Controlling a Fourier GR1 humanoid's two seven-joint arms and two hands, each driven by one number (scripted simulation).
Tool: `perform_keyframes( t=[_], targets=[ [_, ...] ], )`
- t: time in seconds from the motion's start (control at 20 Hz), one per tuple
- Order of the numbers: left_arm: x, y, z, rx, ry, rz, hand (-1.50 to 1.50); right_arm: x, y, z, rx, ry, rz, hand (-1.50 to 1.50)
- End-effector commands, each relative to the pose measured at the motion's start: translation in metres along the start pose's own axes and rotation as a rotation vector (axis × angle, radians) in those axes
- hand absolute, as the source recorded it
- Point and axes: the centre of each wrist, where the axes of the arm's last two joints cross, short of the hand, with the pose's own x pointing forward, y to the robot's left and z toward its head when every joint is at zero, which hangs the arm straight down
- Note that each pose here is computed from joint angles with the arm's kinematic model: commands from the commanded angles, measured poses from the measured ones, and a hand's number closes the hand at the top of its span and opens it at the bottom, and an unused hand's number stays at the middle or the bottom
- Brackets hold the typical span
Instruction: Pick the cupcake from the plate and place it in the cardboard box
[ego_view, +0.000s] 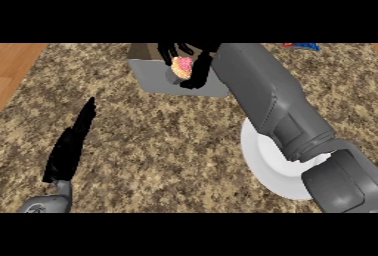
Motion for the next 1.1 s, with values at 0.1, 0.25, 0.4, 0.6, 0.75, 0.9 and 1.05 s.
perform_keyframes(
  t=[0.1,0.25,0.4,0.6,0.75,0.9,1.05],
  targets=[
    [-0.003,-0.003,0.000,-0.013,-0.006,0.002,0.00,-0.005,0.032,-0.006,0.008,0.064,-0.047,-1.50],
    [0.009,-0.004,-0.011,-0.009,-0.019,0.001,0.00,-0.007,0.034,-0.005,-0.001,0.043,-0.088,-1.50],
    [0.001,-0.005,0.001,-0.013,-0.006,-0.004,0.00,-0.008,0.033,-0.004,-0.069,0.044,-0.208,-1.50],
    [0.000,-0.008,-0.003,-0.030,-0.006,-0.001,0.00,-0.014,0.037,0.001,-0.277,0.036,-0.396,-1.50],
    [0.006,0.004,-0.011,-0.009,-0.019,0.005,0.00,-0.009,0.021,-0.001,-0.332,0.017,-0.517,-1.50],
    [0.006,-0.007,-0.005,-0.005,-0.027,-0.012,0.00,-0.021,-0.008,0.022,-0.394,0.008,-0.643,-1.50],
    [0.010,-0.006,-0.009,-0.016,-0.032,-0.006,0.00,-0.032,-0.034,0.047,-0.482,0.028,-0.681,-1.50]
  ],
)
